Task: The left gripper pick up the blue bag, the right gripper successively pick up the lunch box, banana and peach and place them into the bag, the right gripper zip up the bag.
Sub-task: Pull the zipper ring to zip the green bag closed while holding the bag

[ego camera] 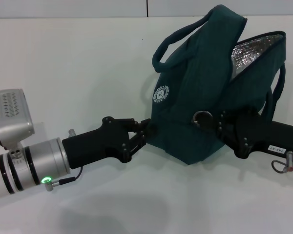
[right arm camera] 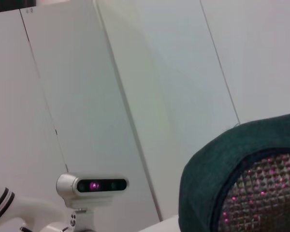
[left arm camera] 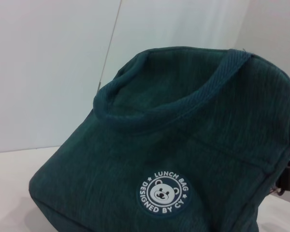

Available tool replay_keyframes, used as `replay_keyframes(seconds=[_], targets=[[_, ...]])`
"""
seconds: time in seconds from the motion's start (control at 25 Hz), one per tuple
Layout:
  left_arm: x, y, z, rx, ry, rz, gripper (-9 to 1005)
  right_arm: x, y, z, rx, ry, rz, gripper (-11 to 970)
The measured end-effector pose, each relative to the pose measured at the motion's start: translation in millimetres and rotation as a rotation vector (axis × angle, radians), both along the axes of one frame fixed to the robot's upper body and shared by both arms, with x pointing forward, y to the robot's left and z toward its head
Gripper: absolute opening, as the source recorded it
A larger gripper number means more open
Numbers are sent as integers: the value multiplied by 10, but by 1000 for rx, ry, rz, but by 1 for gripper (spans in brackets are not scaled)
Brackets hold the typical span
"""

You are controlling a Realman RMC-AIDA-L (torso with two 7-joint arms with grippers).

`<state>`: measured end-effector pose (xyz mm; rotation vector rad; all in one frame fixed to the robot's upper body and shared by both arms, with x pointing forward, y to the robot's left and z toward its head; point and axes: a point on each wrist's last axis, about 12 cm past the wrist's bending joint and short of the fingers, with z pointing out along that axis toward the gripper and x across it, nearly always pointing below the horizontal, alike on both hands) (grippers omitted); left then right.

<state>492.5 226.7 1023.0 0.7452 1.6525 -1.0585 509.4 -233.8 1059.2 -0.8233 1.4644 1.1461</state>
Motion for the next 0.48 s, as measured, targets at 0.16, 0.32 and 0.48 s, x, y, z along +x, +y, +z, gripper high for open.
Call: replay_keyframes(seconds=[0.16, 0.32, 0.48], targets=[[-6, 5, -10, 5, 3, 2, 131, -1, -11, 28, 18, -6, 3, 13], [-10, 13, -23, 11, 8, 9, 116, -10, -30, 67, 48, -18, 6, 13], [-12, 15, -40, 22, 14, 11, 115, -33, -57, 91, 67, -34, 5, 13]])
